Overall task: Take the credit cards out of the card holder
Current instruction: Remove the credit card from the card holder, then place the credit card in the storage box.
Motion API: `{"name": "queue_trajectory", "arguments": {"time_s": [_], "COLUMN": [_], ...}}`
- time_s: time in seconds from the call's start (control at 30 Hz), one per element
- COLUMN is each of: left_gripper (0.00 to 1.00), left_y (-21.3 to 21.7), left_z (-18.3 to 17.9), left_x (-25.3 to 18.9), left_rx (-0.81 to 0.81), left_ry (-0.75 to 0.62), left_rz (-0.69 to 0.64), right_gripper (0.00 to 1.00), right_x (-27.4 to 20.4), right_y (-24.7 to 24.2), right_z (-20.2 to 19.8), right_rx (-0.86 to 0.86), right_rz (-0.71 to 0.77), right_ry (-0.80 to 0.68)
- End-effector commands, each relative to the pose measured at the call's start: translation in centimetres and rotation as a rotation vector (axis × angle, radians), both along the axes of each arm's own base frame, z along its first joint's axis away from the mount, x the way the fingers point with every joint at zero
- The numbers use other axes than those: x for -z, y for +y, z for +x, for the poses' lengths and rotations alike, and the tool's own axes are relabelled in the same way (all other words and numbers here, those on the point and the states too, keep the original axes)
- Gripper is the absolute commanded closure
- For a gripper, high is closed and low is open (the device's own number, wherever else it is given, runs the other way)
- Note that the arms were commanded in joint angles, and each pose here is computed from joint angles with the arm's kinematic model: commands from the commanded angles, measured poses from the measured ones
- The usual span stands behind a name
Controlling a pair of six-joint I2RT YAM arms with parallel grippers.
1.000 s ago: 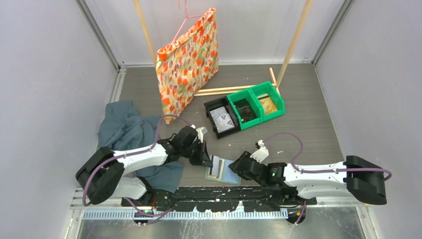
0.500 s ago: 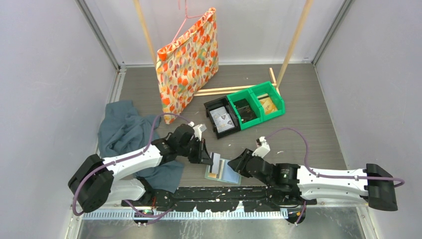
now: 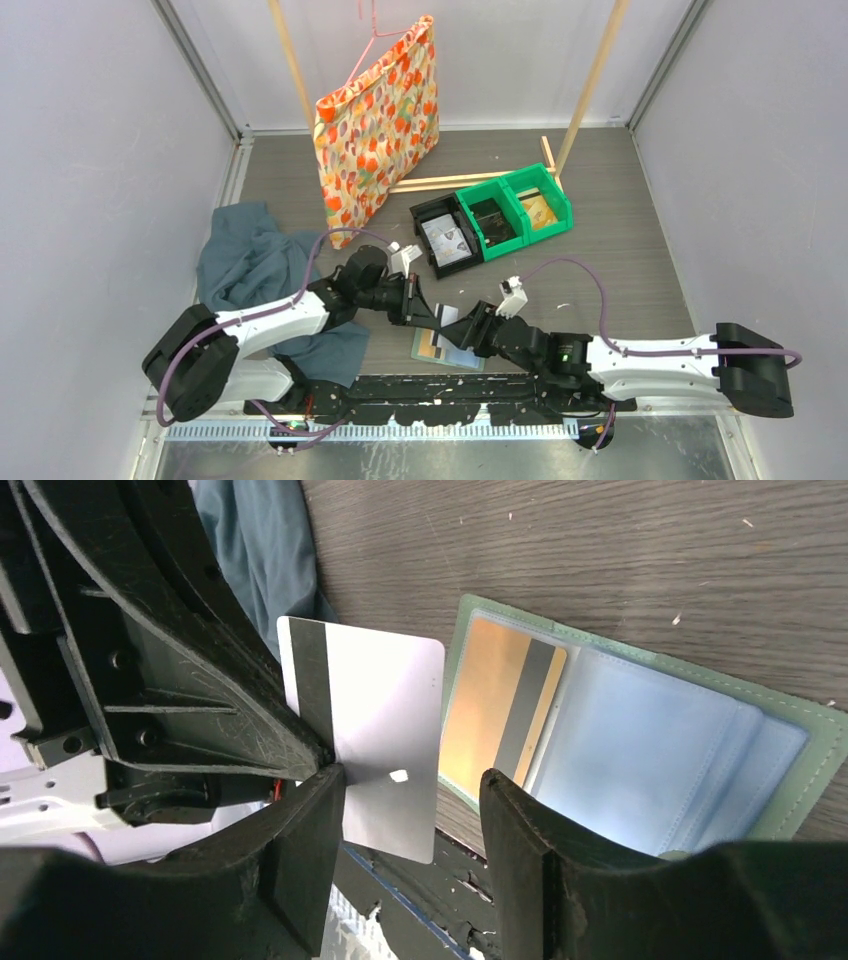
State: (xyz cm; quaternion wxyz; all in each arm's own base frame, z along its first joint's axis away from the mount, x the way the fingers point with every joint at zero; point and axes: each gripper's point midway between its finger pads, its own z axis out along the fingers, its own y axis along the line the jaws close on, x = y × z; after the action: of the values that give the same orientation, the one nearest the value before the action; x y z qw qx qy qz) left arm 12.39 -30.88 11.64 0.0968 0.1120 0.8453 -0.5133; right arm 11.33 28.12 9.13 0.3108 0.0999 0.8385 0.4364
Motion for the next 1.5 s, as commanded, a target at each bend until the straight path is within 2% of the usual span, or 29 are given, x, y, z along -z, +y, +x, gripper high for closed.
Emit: {"name": "queue_trajectory", "arguments": {"time_s": [0.0,0.1,0.27,0.5,0.57,0.7,0.83,0.9,1.03,1.07,1.17,1.23,1.27,1.47], "left_gripper": [0.99,0.99,1.0,0.99,1.0,1.0,0.99,0.99,0.99,0.96,0.63,0.47,0.42,0.33], "left_y": [-1.6,-1.5,-1.6,-1.4,-1.4,-1.4,-1.4,-1.3,-1.2,-1.2,-0.7,0.0,0.5,5.0], "left_z": [-0.5,-0.6,-1.2,-1.6,-1.7,-1.7,-1.7,-1.7,-1.7,-1.6,-1.4,-1.0,-0.8,2.3], "left_x": [-4.2,-4.5,-5.2,-6.3,-6.2,-6.4,-6.6,-6.6,-6.8,-6.9,-6.9,-6.7,-6.6,-5.1], "left_rx": [0.08,0.087,0.129,0.152,0.151,0.151,0.15,0.145,0.134,0.128,0.107,0.085,0.072,-0.128], "left_ry": [-0.016,0.002,0.008,0.0,0.003,0.002,0.0,0.004,0.003,0.003,0.013,0.015,0.013,-0.023], "left_rz": [-0.218,-0.261,-0.295,-0.323,-0.319,-0.325,-0.329,-0.33,-0.335,-0.332,-0.313,-0.289,-0.271,-0.096], "right_gripper": [0.43,0.43,0.43,0.47,0.51,0.65,0.9,0.98,0.99,0.99,0.99,0.99,0.99,0.99], "right_x": [-3.9,-5.0,-6.0,-7.4,-7.5,-7.6,-7.6,-7.5,-7.7,-7.7,-8.3,-8.9,-9.4,-11.9], "right_y": [1.2,0.0,-0.8,-1.6,-1.7,-1.5,-0.9,-0.6,0.0,0.1,-0.3,-0.8,-1.1,-4.3], "right_z": [-0.2,-0.1,-1.0,-1.4,-1.4,-1.7,-1.9,-1.8,-1.5,-1.2,-0.5,0.1,0.4,3.3], "right_rx": [-0.014,0.008,-0.036,-0.042,-0.041,-0.057,-0.079,-0.081,-0.082,-0.073,-0.042,-0.021,-0.011,0.04], "right_rz": [0.249,0.332,0.35,0.465,0.467,0.467,0.436,0.404,0.342,0.324,0.267,0.203,0.165,-0.274], "right_ry": [-0.043,-0.066,-0.078,-0.086,-0.088,-0.087,-0.085,-0.083,-0.091,-0.095,-0.125,-0.151,-0.17,-0.341]}}
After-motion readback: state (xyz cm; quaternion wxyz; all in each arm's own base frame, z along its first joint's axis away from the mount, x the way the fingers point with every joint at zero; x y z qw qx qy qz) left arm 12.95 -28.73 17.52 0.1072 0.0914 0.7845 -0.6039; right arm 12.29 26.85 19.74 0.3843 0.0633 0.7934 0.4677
